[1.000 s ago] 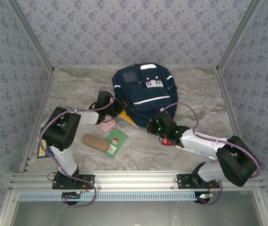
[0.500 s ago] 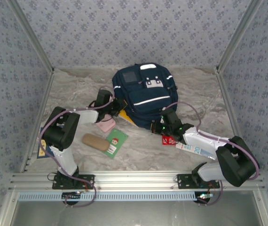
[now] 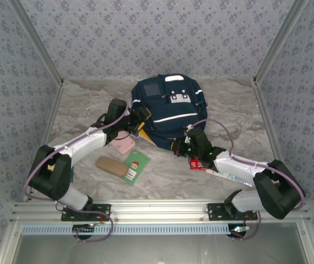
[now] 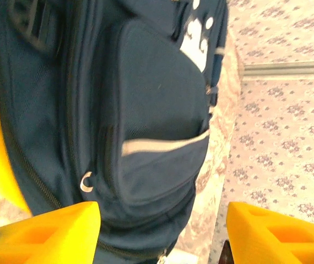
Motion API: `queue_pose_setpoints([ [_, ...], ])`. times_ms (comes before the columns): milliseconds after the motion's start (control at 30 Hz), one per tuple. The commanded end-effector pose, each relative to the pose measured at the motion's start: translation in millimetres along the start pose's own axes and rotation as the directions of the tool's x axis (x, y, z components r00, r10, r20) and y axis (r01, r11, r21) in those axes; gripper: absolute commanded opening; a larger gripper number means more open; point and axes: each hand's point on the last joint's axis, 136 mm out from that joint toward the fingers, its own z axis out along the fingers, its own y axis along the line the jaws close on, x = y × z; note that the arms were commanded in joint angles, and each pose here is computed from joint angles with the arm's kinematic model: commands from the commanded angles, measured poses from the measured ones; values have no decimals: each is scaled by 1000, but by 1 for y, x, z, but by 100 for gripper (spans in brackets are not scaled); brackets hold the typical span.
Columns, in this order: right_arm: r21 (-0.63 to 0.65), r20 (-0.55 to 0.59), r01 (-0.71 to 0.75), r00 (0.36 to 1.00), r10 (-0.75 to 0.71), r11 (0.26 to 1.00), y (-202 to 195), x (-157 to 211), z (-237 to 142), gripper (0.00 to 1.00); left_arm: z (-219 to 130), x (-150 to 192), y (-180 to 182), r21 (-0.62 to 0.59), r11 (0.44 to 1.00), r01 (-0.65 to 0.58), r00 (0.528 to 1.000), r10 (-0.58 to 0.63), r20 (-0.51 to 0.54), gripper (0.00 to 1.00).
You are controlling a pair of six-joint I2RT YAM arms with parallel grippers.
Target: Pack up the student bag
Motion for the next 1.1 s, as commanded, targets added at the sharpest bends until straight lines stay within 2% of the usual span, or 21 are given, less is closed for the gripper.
queue_pose_setpoints([
  [0, -122, 36, 18, 999, -14, 992, 26, -7, -4, 0, 7, 21, 18, -48, 988, 144, 989, -145, -37, 64],
  [233, -146, 35, 30, 999, -25, 989, 28, -2, -3, 0, 39, 45, 11, -50, 986, 159, 980, -164, -113, 64],
  [400, -135, 26, 29, 999, -25, 990, 24, 3, -1, 0, 54, 49, 18, -80, 987, 141, 984, -148, -96, 63],
  [633, -132, 12, 37, 999, -36, 991, 25, 7, 2, 0, 67, 44, 16, -75, 989, 124, 988, -130, -86, 57],
  [800, -91, -4, 31, 999, -31, 995, 18, 10, 5, 0, 73, 36, 34, -134, 989, 64, 997, -70, -42, 42],
  [1000, -11, -30, 67, 997, -67, 998, 0, 12, 0, 0, 81, 33, 47, -130, 988, 88, 994, -95, -46, 13],
  [1067, 24, -32, 89, 996, -88, 996, -6, 11, -5, 0, 78, 27, 45, -124, 989, 81, 996, -86, -36, 7],
])
